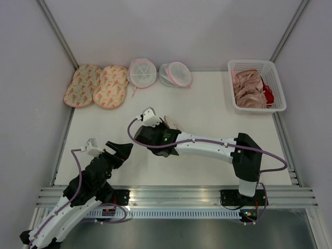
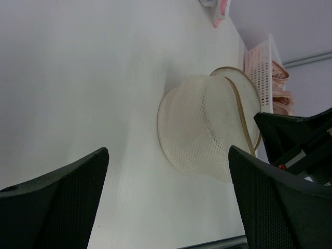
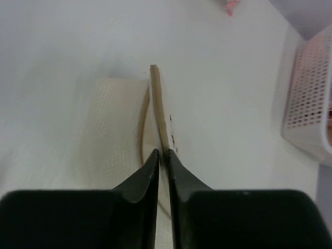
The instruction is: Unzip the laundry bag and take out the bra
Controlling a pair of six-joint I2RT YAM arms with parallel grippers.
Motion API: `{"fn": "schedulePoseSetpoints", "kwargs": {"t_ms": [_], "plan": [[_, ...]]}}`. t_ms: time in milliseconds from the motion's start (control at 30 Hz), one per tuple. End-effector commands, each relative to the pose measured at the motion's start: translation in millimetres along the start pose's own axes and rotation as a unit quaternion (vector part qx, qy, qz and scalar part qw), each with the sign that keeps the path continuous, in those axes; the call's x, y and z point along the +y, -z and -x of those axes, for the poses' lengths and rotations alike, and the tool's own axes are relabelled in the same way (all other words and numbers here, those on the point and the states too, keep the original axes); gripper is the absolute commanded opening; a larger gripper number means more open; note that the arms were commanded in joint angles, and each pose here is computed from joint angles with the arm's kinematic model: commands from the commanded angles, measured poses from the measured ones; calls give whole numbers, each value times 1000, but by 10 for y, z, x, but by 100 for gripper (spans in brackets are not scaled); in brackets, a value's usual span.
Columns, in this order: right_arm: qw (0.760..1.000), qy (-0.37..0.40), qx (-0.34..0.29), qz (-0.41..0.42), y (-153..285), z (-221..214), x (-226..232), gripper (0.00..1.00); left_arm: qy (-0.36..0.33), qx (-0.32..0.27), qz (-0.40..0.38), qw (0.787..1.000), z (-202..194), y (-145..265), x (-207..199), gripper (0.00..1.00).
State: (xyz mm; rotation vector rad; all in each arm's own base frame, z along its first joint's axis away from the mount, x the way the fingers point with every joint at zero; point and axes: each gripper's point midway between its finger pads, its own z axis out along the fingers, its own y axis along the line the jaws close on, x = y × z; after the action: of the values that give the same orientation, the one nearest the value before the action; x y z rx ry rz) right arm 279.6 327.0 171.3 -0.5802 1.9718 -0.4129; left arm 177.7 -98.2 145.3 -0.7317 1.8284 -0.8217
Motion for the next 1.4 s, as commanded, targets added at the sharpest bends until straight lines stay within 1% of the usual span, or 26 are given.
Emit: {"fn": "schedulePoseSetpoints", "kwargs": {"t_ms": [0, 33, 67, 133, 167, 200, 233, 267, 300, 367, 400, 433, 500, 533, 600, 633, 700, 733, 800, 900, 1000, 1033, 1100, 1133, 1167, 1367], "plan": [[994, -32, -3, 107, 179, 116, 325, 18, 17, -22, -16, 999, 145, 86, -86, 100], [990, -45, -3, 137, 226, 120, 414, 35, 19, -24, -16, 999, 154, 88, -89, 100], [984, -62, -7, 168, 327, 158, 432, 43, 18, -24, -17, 999, 158, 91, -93, 100], [970, -76, 5, 233, 457, 58, 594, 56, 18, -26, -16, 999, 167, 89, -95, 100], [963, -94, -4, 251, 562, 123, 538, 59, 20, -27, -17, 999, 175, 93, -107, 100], [958, -94, 4, 271, 602, 34, 562, 63, 22, -28, -19, 999, 181, 91, -118, 100], [954, -112, -3, 276, 648, 66, 532, 69, 22, -28, -22, 999, 181, 88, -137, 100], [951, -132, -19, 279, 744, 159, 382, 71, 20, -27, -26, 999, 174, 77, -155, 100], [959, -143, -23, 243, 690, 114, 218, 73, 19, -26, -54, 998, 182, 76, -290, 99], [959, -190, -49, 203, 758, 210, -149, 77, 14, -8, -88, 996, 102, 58, -437, 100], [965, -199, -54, 161, 717, 154, -346, 79, 11, -11, -121, 993, 121, 38, -627, 100], [964, -215, -56, 144, 716, 143, -464, 87, 7, -3, -133, 991, 86, 18, -698, 99], [963, -237, -54, 115, 717, 49, -729, 89, -10, 24, -142, 990, -39, -72, -823, 100], [960, -255, -56, 100, 720, 22, -871, 95, -9, 19, -169, 985, 17, -59, -1026, 100], [959, -270, -34, 81, 598, -178, -997, 97, -40, 57, -156, 985, -168, -214, -1098, 100], [954, -286, -35, 80, 611, -212, -1090, 98, -40, 60, -172, 982, -138, -226, -1293, 100], [950, -304, -18, 69, 523, -413, -1170, 98, -67, 95, -145, 983, -322, -413, -1301, 100], [946, -317, -22, 69, 549, -443, -1256, 98, -68, 97, -147, 982, -290, -436, -1430, 100], [942, -330, -11, 56, 514, -613, -1328, 98, -77, 115, -127, 982, -401, -573, -1418, 100], [937, -346, -6, 46, 529, -782, -1454, 98, -58, 108, -159, 980, -387, -635, -1643, 100], [935, -353, 0, 38, 541, -914, -1539, 98, -65, 129, -139, 980, -485, -740, -1641, 100], [934, -356, -2, 36, 555, -927, -1573, 98, -66, 133, -136, 980, -447, -757, -1771, 100], [934, -355, 3, 31, 552, -991, -1611, 98, -100, 189, -59, 975, -690, -895, -1504, 100], [933, -359, 1, 28, 562, -1001, -1645, 98, -102, 195, -62, 974, -665, -914, -1648, 100], [932, -361, 1, 24, 559, -1018, -1668, 98, -111, 217, -45, 969, -784, -970, -1578, 100], [931, -365, 7, 18, 553, -1096, -1726, 98, -134, 250, -13, 959, -942, -1116, -1515, 100]]}}
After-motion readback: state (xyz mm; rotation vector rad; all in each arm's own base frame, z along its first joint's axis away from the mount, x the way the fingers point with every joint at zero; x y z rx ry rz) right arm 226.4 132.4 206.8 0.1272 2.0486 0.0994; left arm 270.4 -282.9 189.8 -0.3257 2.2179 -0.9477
